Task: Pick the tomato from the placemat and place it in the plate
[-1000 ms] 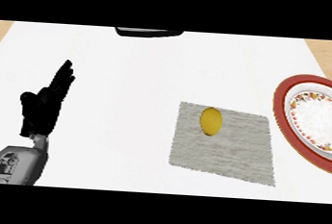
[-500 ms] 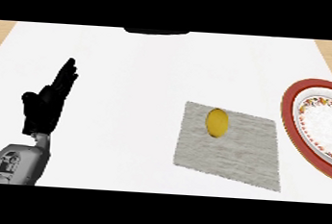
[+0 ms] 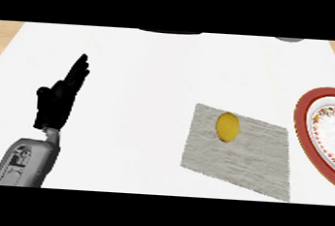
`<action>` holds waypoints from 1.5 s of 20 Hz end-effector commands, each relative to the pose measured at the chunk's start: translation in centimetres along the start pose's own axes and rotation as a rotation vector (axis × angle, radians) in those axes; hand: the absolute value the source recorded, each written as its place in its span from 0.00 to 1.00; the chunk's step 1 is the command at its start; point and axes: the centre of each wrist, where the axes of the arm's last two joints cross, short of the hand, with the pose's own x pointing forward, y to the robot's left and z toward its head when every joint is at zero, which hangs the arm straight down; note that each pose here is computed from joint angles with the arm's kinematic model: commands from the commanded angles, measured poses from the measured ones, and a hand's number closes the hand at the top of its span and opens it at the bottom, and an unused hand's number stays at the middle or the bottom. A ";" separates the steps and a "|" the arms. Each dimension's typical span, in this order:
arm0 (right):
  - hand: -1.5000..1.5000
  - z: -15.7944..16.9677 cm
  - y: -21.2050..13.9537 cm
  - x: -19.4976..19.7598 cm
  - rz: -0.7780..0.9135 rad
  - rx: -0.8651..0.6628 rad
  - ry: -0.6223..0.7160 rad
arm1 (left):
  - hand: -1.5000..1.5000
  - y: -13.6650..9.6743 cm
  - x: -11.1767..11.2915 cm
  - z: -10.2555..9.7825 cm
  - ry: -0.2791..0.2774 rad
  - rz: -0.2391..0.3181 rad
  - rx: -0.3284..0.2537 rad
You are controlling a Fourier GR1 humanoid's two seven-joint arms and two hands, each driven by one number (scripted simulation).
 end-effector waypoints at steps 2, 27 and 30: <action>1.00 -3.3 2.9 -0.2 -0.012 0.106 -0.057 | 0.50 1.6 1.5 -0.3 -0.008 0.000 0.002; 0.00 -6.2 11.5 -3.1 -0.497 0.000 0.077 | 0.50 0.8 0.3 0.1 0.008 0.001 0.001; 0.00 -4.4 6.9 -3.8 -0.551 -0.096 0.140 | 0.50 0.2 -0.3 0.9 0.008 0.011 0.002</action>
